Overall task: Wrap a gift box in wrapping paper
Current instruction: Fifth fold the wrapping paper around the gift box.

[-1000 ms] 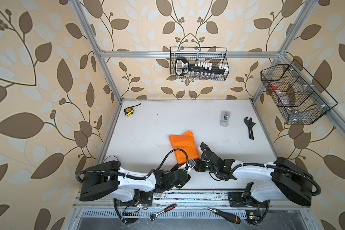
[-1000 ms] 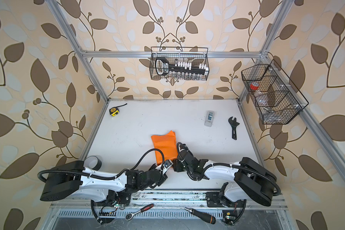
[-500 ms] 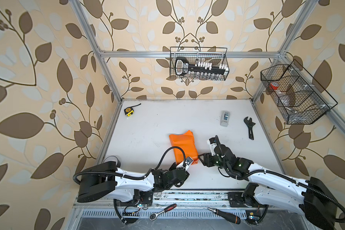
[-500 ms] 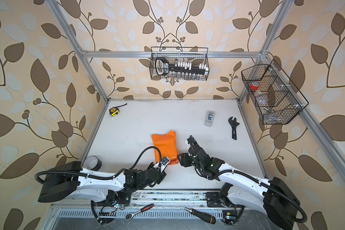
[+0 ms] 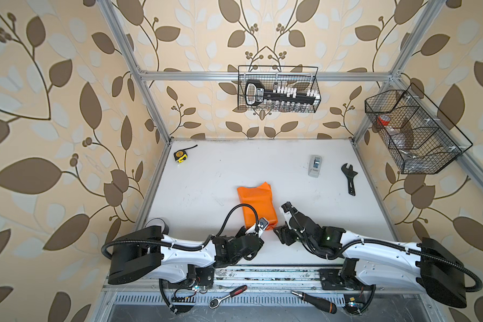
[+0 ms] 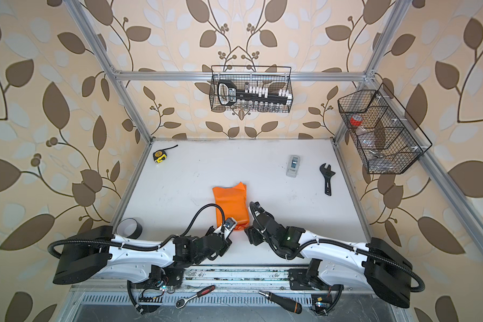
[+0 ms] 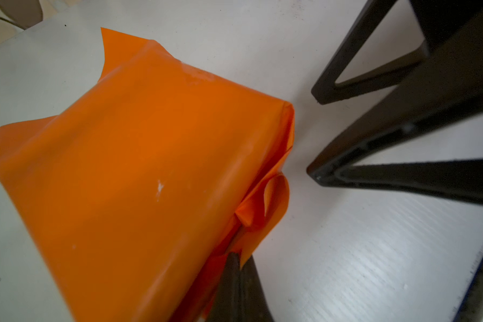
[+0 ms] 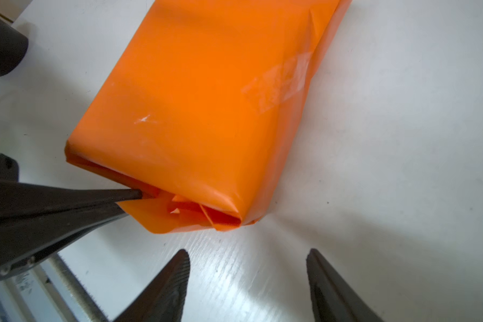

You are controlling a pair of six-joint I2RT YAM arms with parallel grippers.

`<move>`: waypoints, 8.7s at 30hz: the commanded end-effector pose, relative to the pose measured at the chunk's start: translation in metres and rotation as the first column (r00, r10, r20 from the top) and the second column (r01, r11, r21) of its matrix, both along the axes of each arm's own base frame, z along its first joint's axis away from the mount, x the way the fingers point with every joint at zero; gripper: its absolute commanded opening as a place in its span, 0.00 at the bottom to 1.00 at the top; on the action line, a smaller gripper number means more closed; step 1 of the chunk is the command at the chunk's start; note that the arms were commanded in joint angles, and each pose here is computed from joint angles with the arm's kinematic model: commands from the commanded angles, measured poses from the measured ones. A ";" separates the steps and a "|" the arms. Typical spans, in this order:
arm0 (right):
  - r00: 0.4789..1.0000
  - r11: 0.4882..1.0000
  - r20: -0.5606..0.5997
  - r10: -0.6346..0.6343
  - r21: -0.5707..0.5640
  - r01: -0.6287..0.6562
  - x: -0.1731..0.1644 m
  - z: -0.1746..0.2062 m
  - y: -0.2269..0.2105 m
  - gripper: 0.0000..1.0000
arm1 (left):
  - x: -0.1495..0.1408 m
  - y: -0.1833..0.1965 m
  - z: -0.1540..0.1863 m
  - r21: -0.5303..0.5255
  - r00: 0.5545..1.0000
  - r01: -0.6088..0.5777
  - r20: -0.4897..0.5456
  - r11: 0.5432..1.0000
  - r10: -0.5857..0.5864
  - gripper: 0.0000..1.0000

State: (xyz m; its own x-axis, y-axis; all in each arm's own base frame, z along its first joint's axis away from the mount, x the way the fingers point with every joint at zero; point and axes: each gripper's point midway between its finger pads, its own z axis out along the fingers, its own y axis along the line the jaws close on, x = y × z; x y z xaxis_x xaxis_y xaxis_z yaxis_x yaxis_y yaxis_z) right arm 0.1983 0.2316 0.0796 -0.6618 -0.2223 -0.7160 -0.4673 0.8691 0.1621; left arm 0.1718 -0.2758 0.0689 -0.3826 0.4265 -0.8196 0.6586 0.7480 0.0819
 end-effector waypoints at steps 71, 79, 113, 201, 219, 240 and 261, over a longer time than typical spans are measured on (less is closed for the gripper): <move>0.634 0.718 0.364 0.682 -0.498 -0.487 0.019 0.014 0.107 0.84 | 0.010 0.024 0.018 -0.112 0.998 -0.056 -0.002 0.992 0.056 0.00; 0.644 0.751 0.403 0.650 -0.472 -0.462 0.027 0.011 0.115 0.83 | 0.010 0.020 0.019 -0.136 0.999 -0.051 -0.010 0.989 0.050 0.00; 0.702 0.780 0.377 0.604 -0.459 -0.425 0.041 -0.008 0.103 0.59 | 0.012 0.117 0.060 -0.222 0.904 -0.427 -0.078 0.877 0.420 0.85; 0.695 0.778 0.375 0.614 -0.438 -0.451 0.038 -0.010 0.097 0.59 | 0.009 0.118 -0.031 -0.121 0.771 -0.587 -0.387 0.801 0.506 0.99; 0.691 0.770 0.365 0.623 -0.439 -0.463 0.036 -0.012 0.098 0.59 | 0.043 0.127 -0.010 -0.270 0.781 -0.624 -0.195 0.733 0.594 0.99; 0.673 0.785 0.412 0.614 -0.411 -0.464 0.028 0.019 0.098 0.63 | 0.049 0.120 -0.006 -0.288 0.780 -0.626 -0.212 0.724 0.589 0.99; 0.889 0.902 0.182 -0.421 0.183 0.390 0.164 0.129 -0.098 0.62 | 0.057 0.105 0.002 -0.317 0.795 -0.606 -0.235 0.729 0.559 0.99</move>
State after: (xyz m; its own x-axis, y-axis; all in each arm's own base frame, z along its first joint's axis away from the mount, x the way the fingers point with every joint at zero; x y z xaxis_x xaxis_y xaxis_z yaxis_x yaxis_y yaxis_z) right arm 0.3613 0.1627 0.2387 -0.3500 0.0031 -0.9367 -0.2531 0.9625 0.0977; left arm 0.2175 -0.1621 0.0509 -0.6000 -0.1828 -0.7788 0.0689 0.9581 -0.2779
